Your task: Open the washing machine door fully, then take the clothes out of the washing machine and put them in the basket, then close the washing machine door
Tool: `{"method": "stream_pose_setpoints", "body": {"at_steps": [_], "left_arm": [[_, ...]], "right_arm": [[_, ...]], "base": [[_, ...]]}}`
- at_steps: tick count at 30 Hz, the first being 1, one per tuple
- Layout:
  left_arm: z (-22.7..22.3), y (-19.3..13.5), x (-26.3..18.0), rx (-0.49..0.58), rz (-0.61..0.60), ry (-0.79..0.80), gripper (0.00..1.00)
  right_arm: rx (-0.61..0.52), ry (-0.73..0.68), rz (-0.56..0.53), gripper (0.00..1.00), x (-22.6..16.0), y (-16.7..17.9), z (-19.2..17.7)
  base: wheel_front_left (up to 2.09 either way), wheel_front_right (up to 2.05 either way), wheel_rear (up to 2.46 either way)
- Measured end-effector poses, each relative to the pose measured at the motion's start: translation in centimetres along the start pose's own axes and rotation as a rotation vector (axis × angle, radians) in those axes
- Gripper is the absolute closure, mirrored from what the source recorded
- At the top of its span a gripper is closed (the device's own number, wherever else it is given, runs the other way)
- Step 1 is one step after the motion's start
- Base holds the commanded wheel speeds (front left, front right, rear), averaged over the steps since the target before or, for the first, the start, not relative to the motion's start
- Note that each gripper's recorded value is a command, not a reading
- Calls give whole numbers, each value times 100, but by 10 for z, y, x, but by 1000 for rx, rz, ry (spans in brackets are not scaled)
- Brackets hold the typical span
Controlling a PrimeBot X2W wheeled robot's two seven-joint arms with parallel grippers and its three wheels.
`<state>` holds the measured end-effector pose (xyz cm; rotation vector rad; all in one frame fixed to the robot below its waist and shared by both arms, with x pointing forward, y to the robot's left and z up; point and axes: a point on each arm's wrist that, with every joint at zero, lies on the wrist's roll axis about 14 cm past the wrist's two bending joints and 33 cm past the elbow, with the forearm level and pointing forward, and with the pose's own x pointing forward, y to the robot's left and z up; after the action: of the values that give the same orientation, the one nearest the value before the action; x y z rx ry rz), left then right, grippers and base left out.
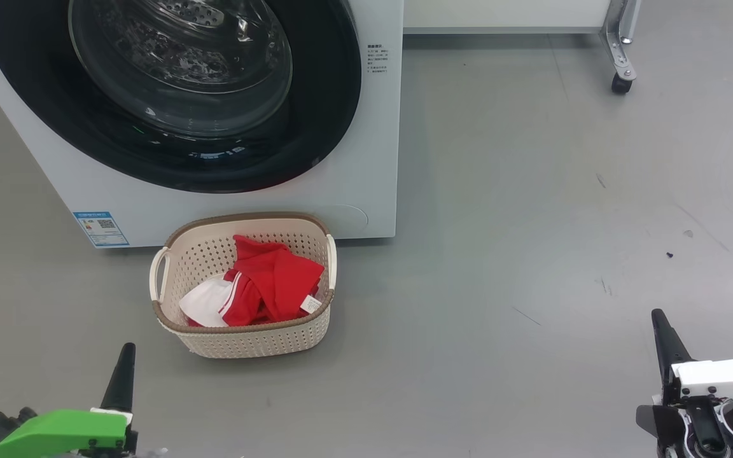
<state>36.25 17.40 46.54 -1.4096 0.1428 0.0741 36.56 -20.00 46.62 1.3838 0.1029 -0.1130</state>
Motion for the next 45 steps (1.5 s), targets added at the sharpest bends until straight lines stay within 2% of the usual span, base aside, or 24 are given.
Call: {"method": "stream_pose_setpoints", "body": {"at_steps": [15,45], "left_arm": [[11,-11,8,-170,-44,-7,100],[11,-7,8,-172,-35,-8,100]], "right_arm": [[189,-12,46,100,7,12,8],[193,-15,45,100,7,11,9]], "base": [[0,0,0],[0,0,0]]}}
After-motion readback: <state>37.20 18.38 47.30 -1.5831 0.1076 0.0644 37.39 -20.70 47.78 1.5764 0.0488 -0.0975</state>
